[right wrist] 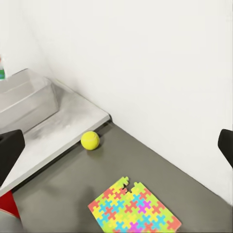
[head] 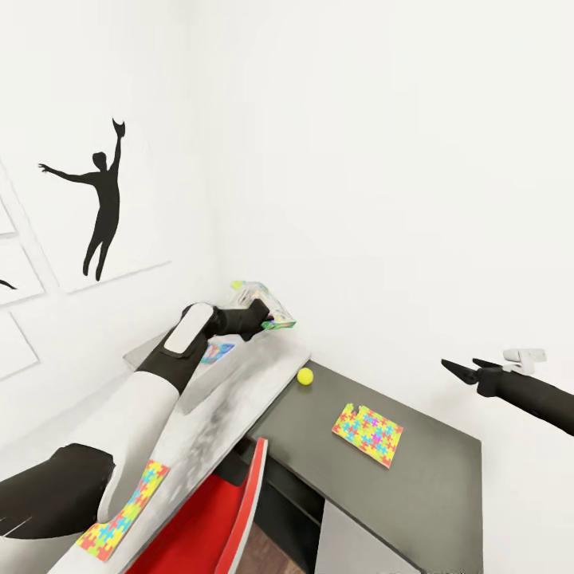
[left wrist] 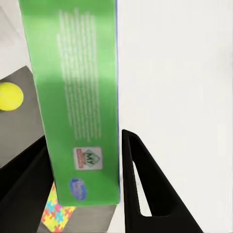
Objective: Put all the toys in the child's room - the three board games (two on the bed and one on the table), the two jigsaw puzzles on the table, and the tennis ball on the table - inside the toy box on the table in the child's room.
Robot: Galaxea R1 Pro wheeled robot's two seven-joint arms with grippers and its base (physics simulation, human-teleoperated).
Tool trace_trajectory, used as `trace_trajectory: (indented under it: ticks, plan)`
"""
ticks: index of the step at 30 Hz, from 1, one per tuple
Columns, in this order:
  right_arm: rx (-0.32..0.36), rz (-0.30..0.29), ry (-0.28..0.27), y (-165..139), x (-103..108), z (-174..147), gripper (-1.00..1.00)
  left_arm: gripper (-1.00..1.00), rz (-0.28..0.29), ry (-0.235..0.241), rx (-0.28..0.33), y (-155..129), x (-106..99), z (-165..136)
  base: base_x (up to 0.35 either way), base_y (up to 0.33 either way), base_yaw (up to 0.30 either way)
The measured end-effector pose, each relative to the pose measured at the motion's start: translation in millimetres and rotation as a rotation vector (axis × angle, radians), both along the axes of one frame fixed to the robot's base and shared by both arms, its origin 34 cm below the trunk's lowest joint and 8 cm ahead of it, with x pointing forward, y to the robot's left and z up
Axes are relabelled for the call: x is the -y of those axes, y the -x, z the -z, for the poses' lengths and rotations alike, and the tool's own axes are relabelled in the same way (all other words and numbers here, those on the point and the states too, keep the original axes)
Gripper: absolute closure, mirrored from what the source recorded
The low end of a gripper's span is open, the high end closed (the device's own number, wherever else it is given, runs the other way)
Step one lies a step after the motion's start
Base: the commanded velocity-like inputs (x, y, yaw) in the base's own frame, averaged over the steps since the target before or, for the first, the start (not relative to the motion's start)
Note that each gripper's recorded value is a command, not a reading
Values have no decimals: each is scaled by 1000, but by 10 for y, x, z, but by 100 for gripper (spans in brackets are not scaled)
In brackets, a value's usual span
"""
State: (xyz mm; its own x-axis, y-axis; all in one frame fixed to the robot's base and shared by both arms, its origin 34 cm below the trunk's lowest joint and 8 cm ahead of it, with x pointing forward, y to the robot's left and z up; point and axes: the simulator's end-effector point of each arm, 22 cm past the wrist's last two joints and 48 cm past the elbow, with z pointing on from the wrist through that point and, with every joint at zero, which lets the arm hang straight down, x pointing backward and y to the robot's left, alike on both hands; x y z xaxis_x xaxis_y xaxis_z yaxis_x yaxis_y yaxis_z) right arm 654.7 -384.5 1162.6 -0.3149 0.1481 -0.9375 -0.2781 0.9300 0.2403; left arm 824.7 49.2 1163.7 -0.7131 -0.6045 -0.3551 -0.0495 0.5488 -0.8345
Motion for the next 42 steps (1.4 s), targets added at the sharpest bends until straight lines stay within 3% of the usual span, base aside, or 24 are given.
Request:
trace_trajectory:
  ticks: [2,7,10,13,18,19,20,21,22,23,27,42]
  plan:
    - [-1,0,0,4,-1,3,-100,100,1,2,40,21,-86,-123,0,0,-49]
    - [-1,0,0,7,-2,8,-100,100,-17,48,61,63,-296,-225,0,0,-19]
    - [-1,0,0,8,-2,10,-100,100,-34,51,75,96,-441,-274,0,0,-5]
    - [-2,-1,1,12,-3,14,-100,100,-79,45,111,140,-766,-413,0,0,-2]
    - [-3,0,1,12,-1,19,-100,100,-123,35,123,210,-1122,-449,0,0,0]
    - [-3,-1,1,12,-2,19,-100,100,-162,30,115,222,-1365,-415,0,0,0]
    - [-3,-1,1,11,-4,20,-100,100,-186,-10,109,225,-1558,-347,0,0,0]
    - [-2,-1,2,12,-2,19,-100,100,-191,11,108,231,-1595,-360,0,0,0]
    - [-3,-1,1,12,-2,22,-100,100,-218,-5,97,265,-1809,-279,0,0,0]
    - [-4,0,1,11,-1,26,-100,100,-222,-18,94,271,-1862,-251,0,0,0]
    - [-1,-15,-4,30,-34,16,-100,100,-228,7,116,309,-1961,-368,132,0,-2]
    - [8,-38,-12,44,-78,-26,-100,100,-228,8,130,322,-1987,-433,62,9,-157]
